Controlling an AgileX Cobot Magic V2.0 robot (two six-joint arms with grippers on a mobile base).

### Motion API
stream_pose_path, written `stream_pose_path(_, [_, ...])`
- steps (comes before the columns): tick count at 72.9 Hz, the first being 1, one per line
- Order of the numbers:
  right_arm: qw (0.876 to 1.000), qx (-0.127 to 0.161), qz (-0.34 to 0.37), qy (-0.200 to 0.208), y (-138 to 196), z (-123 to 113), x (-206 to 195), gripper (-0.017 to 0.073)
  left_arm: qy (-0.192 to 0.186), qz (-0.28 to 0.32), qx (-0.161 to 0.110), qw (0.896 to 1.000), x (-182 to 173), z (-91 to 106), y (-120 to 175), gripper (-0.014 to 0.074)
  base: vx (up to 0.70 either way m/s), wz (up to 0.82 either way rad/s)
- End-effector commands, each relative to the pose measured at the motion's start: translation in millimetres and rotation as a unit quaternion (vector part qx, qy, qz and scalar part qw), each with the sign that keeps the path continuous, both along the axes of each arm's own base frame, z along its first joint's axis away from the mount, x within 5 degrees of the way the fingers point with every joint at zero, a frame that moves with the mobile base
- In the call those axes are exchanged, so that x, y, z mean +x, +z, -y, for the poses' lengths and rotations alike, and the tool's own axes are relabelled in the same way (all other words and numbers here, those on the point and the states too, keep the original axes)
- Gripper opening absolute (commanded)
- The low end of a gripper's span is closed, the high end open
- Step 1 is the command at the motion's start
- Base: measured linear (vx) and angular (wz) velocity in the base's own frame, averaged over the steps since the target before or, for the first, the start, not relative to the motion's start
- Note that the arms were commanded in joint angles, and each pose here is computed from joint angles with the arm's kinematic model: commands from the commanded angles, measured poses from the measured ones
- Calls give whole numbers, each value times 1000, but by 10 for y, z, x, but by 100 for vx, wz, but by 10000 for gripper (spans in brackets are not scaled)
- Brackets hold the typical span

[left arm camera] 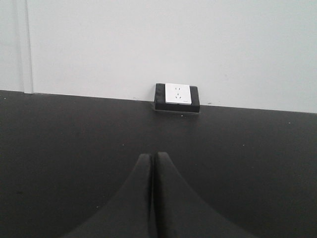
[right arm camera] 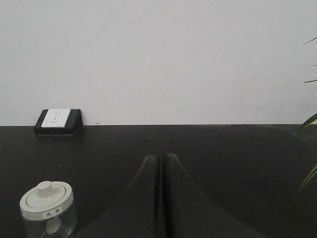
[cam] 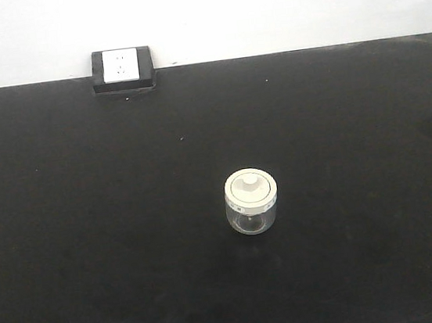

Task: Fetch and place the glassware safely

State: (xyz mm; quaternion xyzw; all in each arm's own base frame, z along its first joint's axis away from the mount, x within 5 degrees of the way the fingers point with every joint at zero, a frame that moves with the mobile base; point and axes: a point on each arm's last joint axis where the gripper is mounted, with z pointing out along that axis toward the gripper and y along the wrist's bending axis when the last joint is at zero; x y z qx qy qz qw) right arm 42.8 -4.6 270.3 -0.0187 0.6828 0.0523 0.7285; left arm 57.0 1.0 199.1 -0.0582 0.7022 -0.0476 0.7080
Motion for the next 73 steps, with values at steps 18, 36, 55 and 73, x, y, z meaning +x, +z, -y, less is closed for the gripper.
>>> stream_pose_path(18, [999,-8,33,12,122,-22,-18,-8,-2,33,4,999,-3,4,-23,-7,0,0])
stream_pose_path(36, [999,-8,33,12,122,-22,-18,-8,-2,33,3,999,-3,4,-22,-7,0,0])
stream_pose_path(55, [999,-8,33,12,122,-22,-18,-8,-2,32,3,999,-3,4,-23,-7,0,0])
stream_pose_path(73, [999,-8,33,12,122,-22,-18,-8,-2,32,3,999,-3,4,-24,-7,0,0])
